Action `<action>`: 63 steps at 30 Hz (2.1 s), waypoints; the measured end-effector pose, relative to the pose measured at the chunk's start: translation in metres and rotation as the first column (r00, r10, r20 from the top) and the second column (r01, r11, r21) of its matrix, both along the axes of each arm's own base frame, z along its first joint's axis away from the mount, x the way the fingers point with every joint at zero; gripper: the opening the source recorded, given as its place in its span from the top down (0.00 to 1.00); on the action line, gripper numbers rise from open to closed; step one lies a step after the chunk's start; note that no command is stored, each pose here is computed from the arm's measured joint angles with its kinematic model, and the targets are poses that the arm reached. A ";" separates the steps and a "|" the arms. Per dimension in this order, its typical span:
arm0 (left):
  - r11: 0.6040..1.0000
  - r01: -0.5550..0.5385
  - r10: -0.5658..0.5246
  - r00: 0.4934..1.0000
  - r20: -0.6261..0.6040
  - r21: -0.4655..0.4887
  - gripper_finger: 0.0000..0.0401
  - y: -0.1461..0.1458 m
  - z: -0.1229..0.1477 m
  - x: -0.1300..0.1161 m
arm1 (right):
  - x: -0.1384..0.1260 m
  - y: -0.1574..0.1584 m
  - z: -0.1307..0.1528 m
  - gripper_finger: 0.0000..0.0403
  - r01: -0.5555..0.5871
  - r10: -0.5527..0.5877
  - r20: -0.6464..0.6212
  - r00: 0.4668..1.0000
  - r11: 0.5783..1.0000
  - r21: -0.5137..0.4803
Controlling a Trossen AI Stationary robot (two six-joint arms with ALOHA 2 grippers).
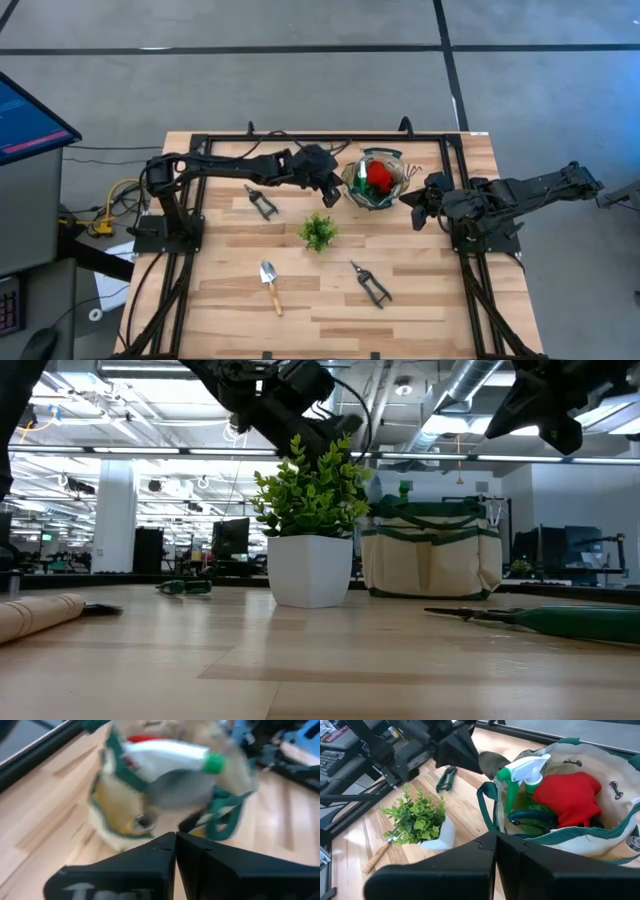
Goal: Pick & Place Garden tools in Gardening bag
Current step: Put the top brown trowel into the brown gardening bag, then put the bottom green fruit pruner into the brown gardening bag
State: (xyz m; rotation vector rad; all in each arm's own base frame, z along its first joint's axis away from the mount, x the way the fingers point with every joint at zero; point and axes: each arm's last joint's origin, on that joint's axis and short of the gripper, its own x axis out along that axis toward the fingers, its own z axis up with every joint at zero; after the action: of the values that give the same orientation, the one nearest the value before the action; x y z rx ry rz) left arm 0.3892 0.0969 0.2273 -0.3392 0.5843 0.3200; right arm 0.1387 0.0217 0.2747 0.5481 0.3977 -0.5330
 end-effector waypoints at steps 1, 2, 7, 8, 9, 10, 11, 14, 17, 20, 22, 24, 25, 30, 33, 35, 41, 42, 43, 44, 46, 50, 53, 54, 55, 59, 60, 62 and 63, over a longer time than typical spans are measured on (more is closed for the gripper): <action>1.000 0.004 -0.004 1.000 0.015 0.002 1.00 -0.001 0.001 0.001 | 0.000 0.000 0.000 1.00 -0.003 0.003 -0.002 1.000 1.000 -0.005; 1.000 0.006 -0.006 1.000 0.026 0.004 1.00 -0.003 0.002 0.002 | 0.000 0.000 0.000 1.00 -0.004 0.004 -0.002 1.000 1.000 -0.006; 1.000 0.002 -0.002 0.999 0.045 -0.007 1.00 -0.006 0.003 0.004 | 0.000 0.000 0.000 1.00 -0.005 0.005 -0.002 1.000 1.000 -0.008; 1.000 0.002 -0.002 0.999 0.047 -0.008 1.00 -0.006 0.003 0.004 | 0.000 0.000 0.000 1.00 -0.005 0.005 -0.002 1.000 1.000 -0.008; 1.000 0.001 -0.001 0.999 0.047 -0.010 1.00 -0.007 0.003 0.004 | 0.000 0.000 0.000 1.00 -0.005 0.005 -0.002 1.000 1.000 -0.008; 1.000 0.001 -0.001 0.999 0.049 -0.013 1.00 -0.007 0.003 0.004 | 0.000 0.000 0.000 1.00 -0.005 0.005 -0.001 1.000 1.000 -0.007; 1.000 0.000 0.000 0.998 0.057 -0.014 1.00 -0.008 0.003 0.006 | 0.000 0.000 0.000 1.00 -0.005 0.005 -0.001 1.000 1.000 -0.007; 1.000 -0.002 0.004 0.997 0.072 -0.030 1.00 -0.009 -0.001 0.009 | 0.000 0.000 0.000 1.00 -0.005 0.005 0.001 1.000 1.000 -0.007; 0.998 0.015 -0.010 0.997 0.075 -0.059 1.00 -0.012 -0.010 0.015 | 0.001 0.000 0.001 1.00 -0.005 0.005 0.005 1.000 1.000 -0.005; 0.997 0.037 -0.032 0.997 0.069 -0.070 1.00 -0.015 -0.018 0.019 | 0.001 0.000 0.001 1.00 -0.006 0.006 0.008 1.000 1.000 -0.005; 0.997 0.039 -0.034 0.997 0.070 -0.071 1.00 -0.016 -0.019 0.019 | 0.001 0.000 0.001 1.00 -0.007 0.007 0.008 1.000 1.000 -0.005; 0.997 0.037 -0.031 0.997 0.075 -0.069 1.00 -0.014 -0.014 0.017 | 0.001 0.000 0.001 1.00 -0.007 0.007 0.007 1.000 1.000 -0.005; 0.997 0.036 -0.031 0.996 0.085 -0.062 1.00 -0.013 -0.010 0.016 | 0.001 0.000 0.001 1.00 -0.007 0.007 0.007 1.000 1.000 -0.005; 0.999 0.025 -0.021 0.991 0.134 -0.026 1.00 -0.008 0.012 0.008 | 0.001 0.000 0.001 1.00 -0.011 0.011 0.003 1.000 1.000 -0.012; 0.999 0.031 -0.032 0.987 0.156 0.005 1.00 -0.007 0.025 0.002 | 0.001 0.000 0.001 1.00 -0.013 0.013 0.002 1.000 1.000 -0.014; 0.999 0.037 -0.043 0.985 0.169 0.037 1.00 -0.008 0.034 -0.002 | 0.001 0.000 0.001 1.00 -0.013 0.013 0.002 1.000 1.000 -0.014; 0.993 0.005 -0.027 0.982 0.188 0.119 1.00 -0.005 0.053 -0.013 | 0.001 0.000 0.001 1.00 -0.022 0.022 -0.004 1.000 0.999 -0.025; 0.993 -0.006 -0.017 0.982 0.189 0.121 1.00 -0.002 0.054 -0.014 | 0.001 0.000 0.001 1.00 -0.022 0.022 -0.004 1.000 0.999 -0.025; 0.993 -0.016 -0.007 0.982 0.187 0.121 1.00 0.002 0.054 -0.015 | 0.001 0.000 0.001 1.00 -0.022 0.022 -0.004 1.000 0.999 -0.025; 0.993 -0.026 0.005 0.984 0.177 0.119 1.00 0.006 0.053 -0.017 | 0.001 0.000 0.001 1.00 -0.023 0.022 -0.005 1.000 0.999 -0.024; 0.992 -0.044 0.025 0.987 0.159 0.115 1.00 0.014 0.051 -0.020 | 0.001 0.000 0.001 1.00 -0.022 0.022 -0.004 1.000 0.999 -0.025; 0.994 -0.057 0.046 0.993 0.112 0.096 1.00 0.024 0.046 -0.025 | 0.001 0.000 0.001 1.00 -0.020 0.020 -0.002 1.000 1.000 -0.020; 0.995 -0.051 0.040 0.992 0.121 0.087 1.00 0.029 0.047 -0.026 | 0.001 0.001 0.000 1.00 -0.021 0.021 0.003 1.000 1.000 0.002; 0.995 -0.054 0.043 0.992 0.120 0.087 1.00 0.030 0.047 -0.027 | 0.001 0.001 0.000 1.00 -0.035 0.035 0.003 0.999 0.999 0.013; 0.995 -0.056 0.045 0.992 0.119 0.086 1.00 0.031 0.047 -0.027 | 0.003 0.002 0.000 1.00 -0.048 0.048 0.000 0.999 0.999 0.023; 0.994 -0.049 0.038 0.993 0.115 0.099 1.00 0.031 0.047 -0.027 | 0.014 0.006 -0.006 1.00 -0.087 0.089 -0.038 0.995 0.995 0.048; 0.993 -0.044 0.032 0.993 0.112 0.108 1.00 0.031 0.047 -0.027 | 0.017 0.007 -0.009 1.00 -0.091 0.093 -0.056 0.994 0.995 0.049; 0.992 -0.038 0.025 0.994 0.109 0.117 1.00 0.031 0.047 -0.027 | 0.025 0.010 -0.014 1.00 -0.090 0.093 -0.091 0.991 0.995 0.043; 0.992 -0.036 0.023 0.994 0.109 0.117 1.00 0.031 0.047 -0.027 | 0.029 0.011 -0.016 1.00 -0.089 0.093 -0.111 0.990 0.995 0.039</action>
State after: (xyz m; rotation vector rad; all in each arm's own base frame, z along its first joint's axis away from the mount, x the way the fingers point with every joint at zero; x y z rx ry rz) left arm 0.3620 0.1280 0.2740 -0.2488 0.4527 0.3614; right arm 0.1673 0.0324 0.2583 0.5315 0.5371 -0.4714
